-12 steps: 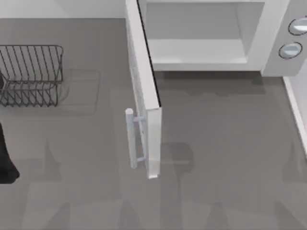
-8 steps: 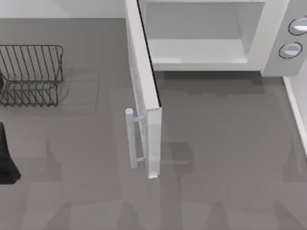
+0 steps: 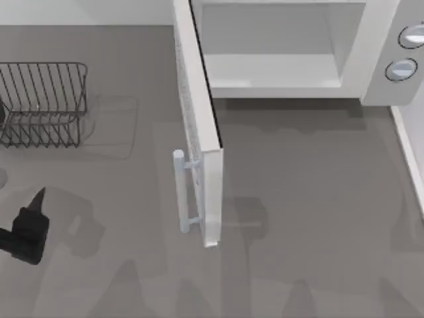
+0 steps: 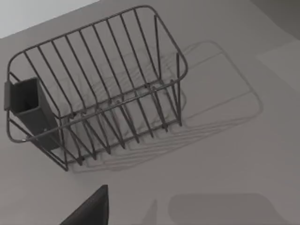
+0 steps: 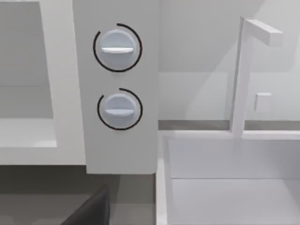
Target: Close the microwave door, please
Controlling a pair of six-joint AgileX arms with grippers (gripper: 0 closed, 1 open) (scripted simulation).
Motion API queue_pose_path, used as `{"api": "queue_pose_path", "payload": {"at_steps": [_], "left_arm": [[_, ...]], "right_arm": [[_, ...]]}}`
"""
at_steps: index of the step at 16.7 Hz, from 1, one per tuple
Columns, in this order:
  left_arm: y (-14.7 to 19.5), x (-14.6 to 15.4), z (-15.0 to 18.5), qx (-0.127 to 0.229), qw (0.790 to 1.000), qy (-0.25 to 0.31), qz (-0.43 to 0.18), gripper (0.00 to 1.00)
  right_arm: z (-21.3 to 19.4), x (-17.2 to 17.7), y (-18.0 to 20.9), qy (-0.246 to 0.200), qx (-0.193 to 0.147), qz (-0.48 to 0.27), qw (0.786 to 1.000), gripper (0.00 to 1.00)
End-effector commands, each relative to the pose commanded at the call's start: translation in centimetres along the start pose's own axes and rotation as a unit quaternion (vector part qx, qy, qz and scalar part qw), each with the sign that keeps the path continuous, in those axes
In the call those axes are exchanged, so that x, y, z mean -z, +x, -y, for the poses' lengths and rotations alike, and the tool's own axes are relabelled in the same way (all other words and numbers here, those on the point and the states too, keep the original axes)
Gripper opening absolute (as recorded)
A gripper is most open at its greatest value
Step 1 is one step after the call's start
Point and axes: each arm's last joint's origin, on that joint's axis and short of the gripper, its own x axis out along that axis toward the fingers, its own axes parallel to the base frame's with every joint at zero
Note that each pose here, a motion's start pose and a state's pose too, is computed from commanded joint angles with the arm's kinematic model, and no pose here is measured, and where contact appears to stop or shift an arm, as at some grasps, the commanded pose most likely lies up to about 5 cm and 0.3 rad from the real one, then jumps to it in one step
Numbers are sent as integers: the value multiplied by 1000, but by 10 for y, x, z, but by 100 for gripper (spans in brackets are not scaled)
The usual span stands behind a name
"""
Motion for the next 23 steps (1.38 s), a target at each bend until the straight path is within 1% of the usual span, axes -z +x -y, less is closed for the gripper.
{"api": "queue_pose_path", "payload": {"at_steps": [2, 5, 9, 11, 13, 15, 17, 20, 23], "left_arm": [[9, -23, -2, 52, 996, 49, -58, 100], [30, -59, -4, 141, 974, 118, -134, 100], [66, -105, -1, 259, 925, 191, -205, 100], [83, -127, 2, 309, 898, 215, -226, 100], [100, -146, 7, 353, 873, 234, -241, 100], [113, -166, 10, 386, 854, 247, -245, 100], [122, -186, 14, 411, 841, 257, -241, 100], [124, -216, 16, 432, 831, 268, -223, 100], [120, -239, 17, 442, 830, 274, -202, 100]], "right_arm": [[0, 0, 0, 0, 0, 0, 1000, 100], [0, 0, 0, 0, 0, 0, 1000, 100], [0, 0, 0, 0, 0, 0, 1000, 100], [0, 0, 0, 0, 0, 0, 1000, 100], [0, 0, 0, 0, 0, 0, 1000, 100], [0, 0, 0, 0, 0, 0, 1000, 100], [0, 0, 0, 0, 0, 0, 1000, 100], [0, 0, 0, 0, 0, 0, 1000, 100], [0, 0, 0, 0, 0, 0, 1000, 100]]}}
